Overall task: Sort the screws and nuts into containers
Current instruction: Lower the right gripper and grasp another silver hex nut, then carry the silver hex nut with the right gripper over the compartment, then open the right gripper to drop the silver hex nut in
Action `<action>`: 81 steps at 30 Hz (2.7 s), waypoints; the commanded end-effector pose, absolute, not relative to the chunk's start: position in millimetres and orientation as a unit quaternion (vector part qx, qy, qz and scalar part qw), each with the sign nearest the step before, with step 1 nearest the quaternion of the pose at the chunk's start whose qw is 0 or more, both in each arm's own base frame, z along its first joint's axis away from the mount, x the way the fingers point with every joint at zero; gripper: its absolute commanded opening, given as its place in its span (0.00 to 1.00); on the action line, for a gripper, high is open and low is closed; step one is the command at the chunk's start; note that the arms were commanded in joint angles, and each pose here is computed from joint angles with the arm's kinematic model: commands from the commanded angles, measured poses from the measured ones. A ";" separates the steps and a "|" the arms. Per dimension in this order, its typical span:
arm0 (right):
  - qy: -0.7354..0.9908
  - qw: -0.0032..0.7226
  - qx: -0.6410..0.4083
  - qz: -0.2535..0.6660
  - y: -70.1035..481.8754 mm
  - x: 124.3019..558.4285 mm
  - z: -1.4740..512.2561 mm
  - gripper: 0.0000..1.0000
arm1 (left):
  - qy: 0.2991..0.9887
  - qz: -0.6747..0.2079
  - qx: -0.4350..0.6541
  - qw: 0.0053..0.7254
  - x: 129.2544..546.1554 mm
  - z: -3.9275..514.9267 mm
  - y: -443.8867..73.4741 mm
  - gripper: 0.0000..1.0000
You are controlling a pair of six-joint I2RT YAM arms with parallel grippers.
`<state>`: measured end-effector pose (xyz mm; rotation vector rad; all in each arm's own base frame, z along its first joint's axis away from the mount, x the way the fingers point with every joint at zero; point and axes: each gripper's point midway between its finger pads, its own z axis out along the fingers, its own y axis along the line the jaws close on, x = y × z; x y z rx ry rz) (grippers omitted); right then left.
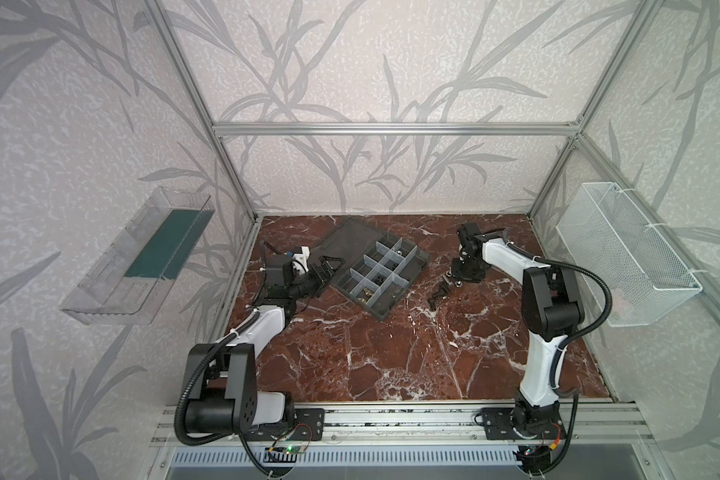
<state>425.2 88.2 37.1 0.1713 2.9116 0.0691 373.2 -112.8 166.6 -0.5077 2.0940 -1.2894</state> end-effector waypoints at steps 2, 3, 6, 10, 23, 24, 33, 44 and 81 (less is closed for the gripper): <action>0.993 0.096 0.064 0.022 88.0 420.0 23.6 0.44 | 0.789 -0.493 -0.179 0.320 378.5 177.0 -115.1 1.00; 0.993 0.094 0.064 0.022 87.8 419.3 22.1 0.44 | 0.789 -0.492 -0.179 0.321 378.4 177.1 -114.8 0.99; 0.994 0.088 0.064 0.022 88.2 416.9 17.3 0.44 | 0.789 -0.492 -0.180 0.320 378.7 176.2 -114.7 1.00; 0.994 0.083 0.066 0.024 88.6 414.2 11.6 0.44 | 0.789 -0.492 -0.179 0.320 378.5 175.9 -114.9 0.99; 0.995 0.063 0.067 0.032 92.2 403.6 -5.1 0.37 | 0.789 -0.492 -0.182 0.319 378.0 173.7 -114.5 0.99; 0.995 0.063 0.066 0.033 92.5 403.5 -5.5 0.35 | 0.790 -0.492 -0.182 0.319 377.9 173.4 -114.5 0.99; 0.995 0.076 0.054 0.043 95.6 406.5 6.6 0.11 | 0.789 -0.493 -0.181 0.320 377.2 174.5 -114.9 0.99; 0.965 0.232 -0.046 0.111 143.0 449.7 110.2 0.04 | 0.786 -0.494 -0.183 0.323 378.0 175.9 -114.4 0.99; 0.905 0.356 -0.144 0.181 283.4 529.9 92.3 0.06 | 0.779 -0.504 -0.184 0.324 375.3 174.4 -115.7 0.99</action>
